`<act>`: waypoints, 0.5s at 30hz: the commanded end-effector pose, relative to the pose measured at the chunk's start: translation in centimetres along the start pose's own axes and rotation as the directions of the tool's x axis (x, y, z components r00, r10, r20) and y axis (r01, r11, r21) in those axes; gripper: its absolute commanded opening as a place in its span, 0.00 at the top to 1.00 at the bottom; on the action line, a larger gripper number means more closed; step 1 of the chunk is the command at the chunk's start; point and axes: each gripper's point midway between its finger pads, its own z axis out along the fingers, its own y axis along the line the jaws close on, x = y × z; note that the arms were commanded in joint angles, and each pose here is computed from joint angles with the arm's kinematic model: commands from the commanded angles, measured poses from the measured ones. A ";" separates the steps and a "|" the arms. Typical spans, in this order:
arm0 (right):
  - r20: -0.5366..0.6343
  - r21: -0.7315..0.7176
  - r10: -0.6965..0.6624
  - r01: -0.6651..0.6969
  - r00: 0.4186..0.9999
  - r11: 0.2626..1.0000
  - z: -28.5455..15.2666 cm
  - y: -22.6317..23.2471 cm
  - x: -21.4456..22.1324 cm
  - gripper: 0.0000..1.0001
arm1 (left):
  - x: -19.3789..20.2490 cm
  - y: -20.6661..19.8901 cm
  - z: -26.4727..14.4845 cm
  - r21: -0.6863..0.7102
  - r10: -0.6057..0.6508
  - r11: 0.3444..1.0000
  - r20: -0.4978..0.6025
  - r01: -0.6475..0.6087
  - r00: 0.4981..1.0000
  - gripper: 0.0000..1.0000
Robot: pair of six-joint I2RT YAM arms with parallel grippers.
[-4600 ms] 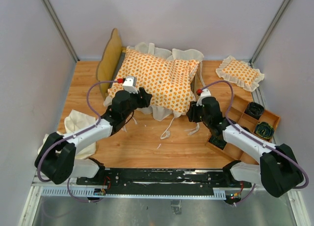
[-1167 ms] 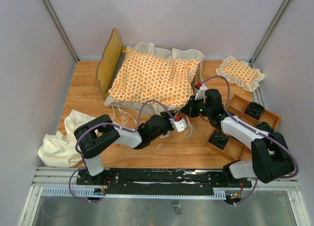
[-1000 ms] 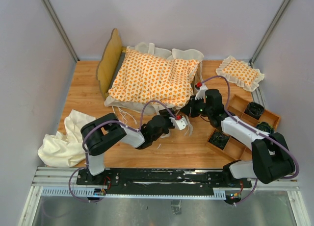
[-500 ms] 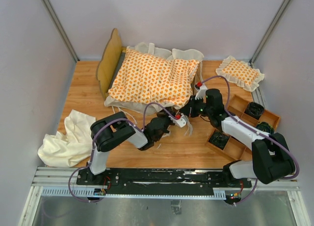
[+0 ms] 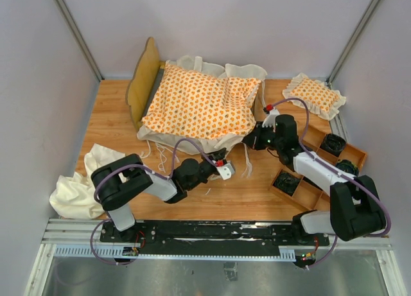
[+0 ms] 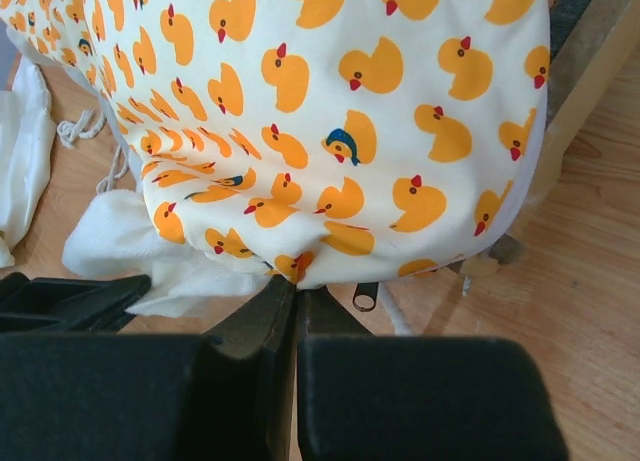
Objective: Set up the pet bed
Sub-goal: Adjust the mattress on the bed frame.
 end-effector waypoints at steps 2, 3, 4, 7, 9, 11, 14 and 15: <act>0.058 0.038 -0.010 0.008 0.998 0.999 -0.8 -1.6 -1.4 1.00 | -1.6 -2.7 -0.3 0.153 -0.041 0.988 0.066 0.031 0.997 1.00; 0.060 0.039 -0.010 0.008 0.998 0.999 -0.9 -1.7 -1.5 1.00 | -1.5 -3.1 -0.5 0.176 -0.042 0.984 0.067 0.030 0.997 1.00; 0.060 0.041 -0.010 0.008 0.998 0.999 -0.9 -1.8 -1.5 1.00 | -1.7 -3.5 -0.8 0.196 -0.041 0.980 0.074 0.026 0.996 1.00; 0.060 0.048 -0.006 0.003 0.998 0.999 -0.9 -2.0 -1.5 1.00 | -2.1 -4.4 -1.8 0.258 -0.044 0.966 0.105 0.016 0.994 1.00; 0.059 0.051 -0.003 0.000 0.998 0.999 -0.9 -2.2 -1.5 1.00 | -2.2 -5.0 -2.2 0.298 -0.031 0.955 0.109 -0.002 0.994 1.00; 0.055 0.054 0.000 -0.003 0.998 0.999 -0.8 -2.3 -1.4 1.00 | -1.8 -5.5 -2.5 0.327 -0.009 0.945 0.099 -0.024 0.995 1.00; 0.059 0.057 0.001 -0.004 0.998 0.998 -0.8 -2.4 -1.6 1.00 | -1.3 -5.6 -3.0 0.334 0.010 0.942 0.097 -0.042 0.995 1.00; 0.059 0.059 0.000 -0.004 0.998 0.998 -0.8 -2.4 -1.6 1.00 | -1.1 -5.5 -3.0 0.327 0.009 0.944 0.089 -0.037 0.996 1.00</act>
